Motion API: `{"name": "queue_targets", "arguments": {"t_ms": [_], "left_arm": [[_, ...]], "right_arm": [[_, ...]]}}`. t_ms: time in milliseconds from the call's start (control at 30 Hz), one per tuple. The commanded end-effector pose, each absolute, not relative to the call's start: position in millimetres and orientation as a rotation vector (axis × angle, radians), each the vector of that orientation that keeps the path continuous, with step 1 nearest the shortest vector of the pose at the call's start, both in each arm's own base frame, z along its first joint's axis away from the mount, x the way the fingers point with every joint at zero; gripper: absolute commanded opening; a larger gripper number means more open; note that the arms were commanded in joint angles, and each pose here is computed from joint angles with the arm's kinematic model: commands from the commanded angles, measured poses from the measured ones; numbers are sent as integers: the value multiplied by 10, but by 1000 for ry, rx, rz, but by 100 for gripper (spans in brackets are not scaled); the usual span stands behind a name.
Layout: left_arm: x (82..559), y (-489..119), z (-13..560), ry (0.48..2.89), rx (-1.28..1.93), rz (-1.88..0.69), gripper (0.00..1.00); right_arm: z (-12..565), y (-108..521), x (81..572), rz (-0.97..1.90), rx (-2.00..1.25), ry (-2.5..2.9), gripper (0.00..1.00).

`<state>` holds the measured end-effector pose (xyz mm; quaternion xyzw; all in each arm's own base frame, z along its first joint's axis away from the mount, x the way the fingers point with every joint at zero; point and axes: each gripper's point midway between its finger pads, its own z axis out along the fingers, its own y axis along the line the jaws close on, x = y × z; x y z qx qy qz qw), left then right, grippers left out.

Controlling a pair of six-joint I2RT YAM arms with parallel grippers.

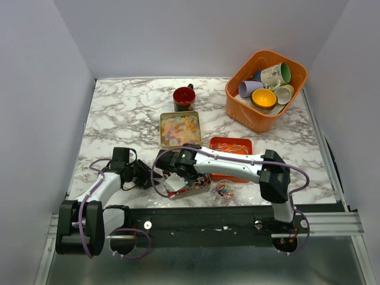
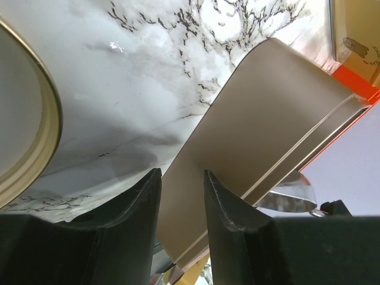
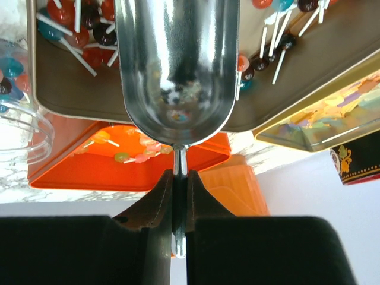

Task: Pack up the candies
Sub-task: Scoop the fake candies from the storage box.

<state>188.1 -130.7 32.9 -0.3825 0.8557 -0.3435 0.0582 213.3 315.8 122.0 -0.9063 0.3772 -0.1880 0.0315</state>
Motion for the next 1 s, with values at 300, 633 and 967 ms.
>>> {"name": "queue_targets", "arguments": {"t_ms": [300,633,967], "left_arm": [[1970,-1371,301,2607,-1168,-1070,43],[2101,-1374,418,2574,-1183,-1104,41],[2526,-1264,752,2452,-1214,-1205,36]], "right_arm": [[738,3605,1823,-314,-2819,1132,1],[487,3954,1643,-26,-2719,1239,1],[528,3977,1854,224,-2574,1355,1]]}}
